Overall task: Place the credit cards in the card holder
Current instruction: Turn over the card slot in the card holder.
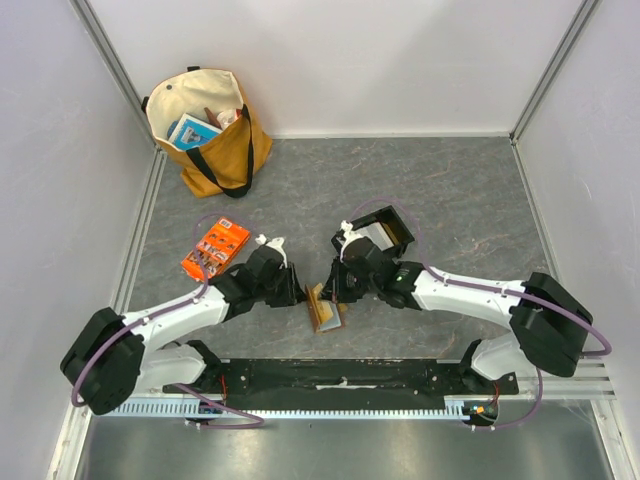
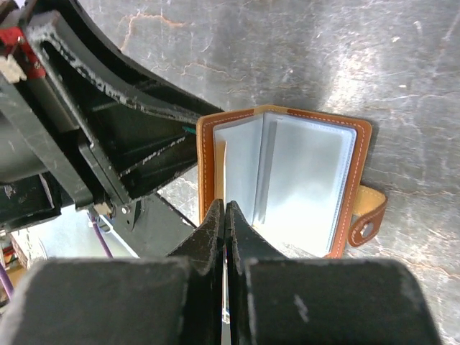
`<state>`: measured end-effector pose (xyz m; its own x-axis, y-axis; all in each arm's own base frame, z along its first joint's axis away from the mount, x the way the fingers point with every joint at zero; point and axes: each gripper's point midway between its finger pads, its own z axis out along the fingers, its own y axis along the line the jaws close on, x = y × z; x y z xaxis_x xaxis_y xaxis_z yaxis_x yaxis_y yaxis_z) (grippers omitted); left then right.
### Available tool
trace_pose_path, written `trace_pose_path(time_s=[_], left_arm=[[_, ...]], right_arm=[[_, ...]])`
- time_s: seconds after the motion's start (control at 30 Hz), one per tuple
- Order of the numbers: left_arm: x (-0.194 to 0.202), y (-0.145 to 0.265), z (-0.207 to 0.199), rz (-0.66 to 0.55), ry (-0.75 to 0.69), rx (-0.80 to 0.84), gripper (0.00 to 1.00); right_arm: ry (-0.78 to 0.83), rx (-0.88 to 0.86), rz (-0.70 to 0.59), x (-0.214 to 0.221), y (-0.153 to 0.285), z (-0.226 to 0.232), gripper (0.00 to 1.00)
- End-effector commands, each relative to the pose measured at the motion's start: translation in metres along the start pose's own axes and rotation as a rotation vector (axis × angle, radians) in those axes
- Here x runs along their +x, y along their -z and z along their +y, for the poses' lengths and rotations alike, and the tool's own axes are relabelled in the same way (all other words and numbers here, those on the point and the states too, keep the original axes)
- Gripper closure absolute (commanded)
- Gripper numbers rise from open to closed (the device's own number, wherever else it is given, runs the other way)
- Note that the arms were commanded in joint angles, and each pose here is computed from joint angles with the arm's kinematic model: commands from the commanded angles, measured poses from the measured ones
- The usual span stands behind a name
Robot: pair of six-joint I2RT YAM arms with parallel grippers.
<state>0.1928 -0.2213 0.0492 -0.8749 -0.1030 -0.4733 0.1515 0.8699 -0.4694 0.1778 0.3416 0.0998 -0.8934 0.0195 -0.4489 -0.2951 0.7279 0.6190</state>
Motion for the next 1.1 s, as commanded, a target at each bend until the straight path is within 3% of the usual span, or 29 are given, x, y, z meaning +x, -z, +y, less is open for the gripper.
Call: trace_pose_path(time_s=[0.0, 0.23, 0.43, 0.53, 0.7, 1.07], left_arm=[[0.002, 0.004, 0.012, -0.012, 0.089, -0.010, 0.62], [0.003, 0.019, 0.017, -0.064, 0.168, 0.012, 0.46], [0.008, 0.027, 0.018, -0.049, 0.207, 0.030, 0.40], [0.001, 0.038, 0.014, -0.094, 0.235, 0.057, 0.30], [-0.017, 0.063, -0.004, -0.185, 0.273, 0.149, 0.22], [-0.012, 0.059, -0.003, -0.144, 0.250, 0.135, 0.20]], right_arm=[[0.004, -0.081, 0.020, 0.004, -0.008, 0.025, 1.00], [0.011, -0.039, 0.049, 0.016, -0.024, 0.020, 1.00], [0.007, -0.089, 0.040, 0.019, -0.030, 0.036, 1.00], [0.007, -0.065, 0.043, 0.022, -0.036, 0.033, 1.00], [0.012, -0.056, 0.046, 0.023, -0.040, 0.032, 1.00], [0.005, -0.156, 0.033, 0.021, -0.039, 0.055, 1.00]])
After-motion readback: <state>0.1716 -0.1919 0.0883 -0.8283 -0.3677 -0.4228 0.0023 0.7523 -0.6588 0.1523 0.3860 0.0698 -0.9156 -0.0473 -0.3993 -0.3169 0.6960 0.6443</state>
